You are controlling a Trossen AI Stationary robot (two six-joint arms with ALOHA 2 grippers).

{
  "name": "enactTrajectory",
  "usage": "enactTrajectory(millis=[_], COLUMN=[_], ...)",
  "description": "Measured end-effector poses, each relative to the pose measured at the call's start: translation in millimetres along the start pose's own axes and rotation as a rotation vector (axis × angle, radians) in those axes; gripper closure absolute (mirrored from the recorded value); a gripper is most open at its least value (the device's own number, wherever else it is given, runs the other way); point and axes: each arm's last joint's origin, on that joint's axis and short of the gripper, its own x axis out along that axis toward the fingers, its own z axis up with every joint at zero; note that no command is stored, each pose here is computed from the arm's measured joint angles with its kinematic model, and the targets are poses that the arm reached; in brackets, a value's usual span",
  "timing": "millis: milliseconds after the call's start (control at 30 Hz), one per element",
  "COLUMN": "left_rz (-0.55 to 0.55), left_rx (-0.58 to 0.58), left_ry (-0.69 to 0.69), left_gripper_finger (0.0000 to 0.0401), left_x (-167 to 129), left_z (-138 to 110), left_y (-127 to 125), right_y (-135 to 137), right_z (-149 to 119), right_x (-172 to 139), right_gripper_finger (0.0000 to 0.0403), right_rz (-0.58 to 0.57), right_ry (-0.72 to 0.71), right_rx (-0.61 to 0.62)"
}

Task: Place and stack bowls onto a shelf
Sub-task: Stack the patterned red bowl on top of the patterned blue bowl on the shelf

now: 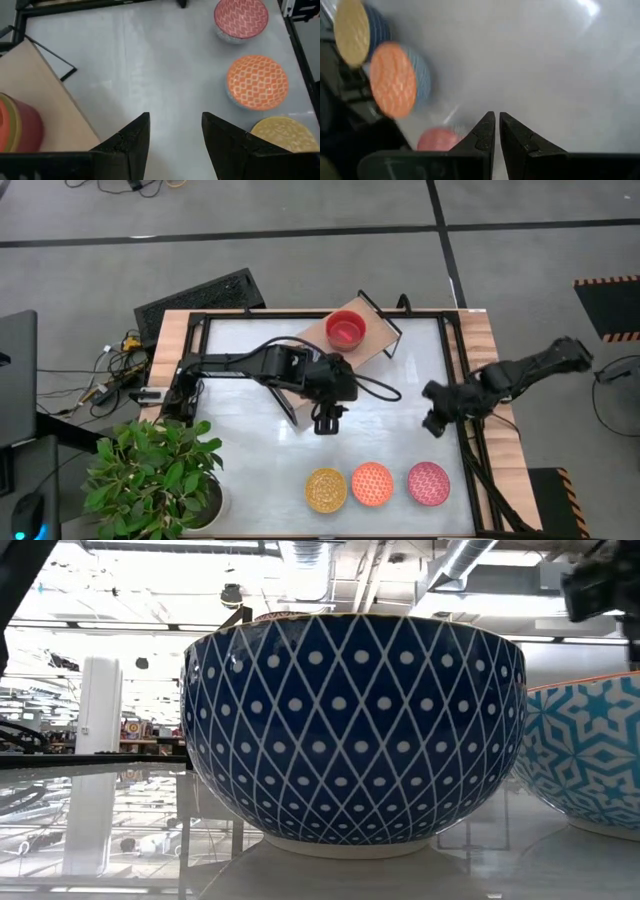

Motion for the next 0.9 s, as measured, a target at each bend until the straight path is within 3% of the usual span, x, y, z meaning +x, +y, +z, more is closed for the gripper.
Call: enactTrajectory(millis=[233, 367, 567, 900], left_rz=[-0.002, -0.005, -0.007, -0.011], left_rx=[0.056, 0.094, 0.137, 0.143], left_ry=[0.071, 0.094, 0.095, 0.14], left_gripper_finger=[0.0236, 0.0236, 0.0236, 0.0236], left_x=[0, 0, -7, -9], left_z=[-7, -9, -10, -15], left_y=[0, 0, 1, 1], right_y=[38, 44, 59, 67], right_z=[-28, -44, -60, -72], right_x=[11, 27, 41, 65], right_gripper_finger=[0.0359, 0.0385, 0.0385, 0.0385], right_rz=[0.214, 0.145, 0.071, -0.231], right_ry=[-0.04, -0.002, 0.072, 0.201], right_rx=[-0.015, -0.035, -0.032, -0.078])
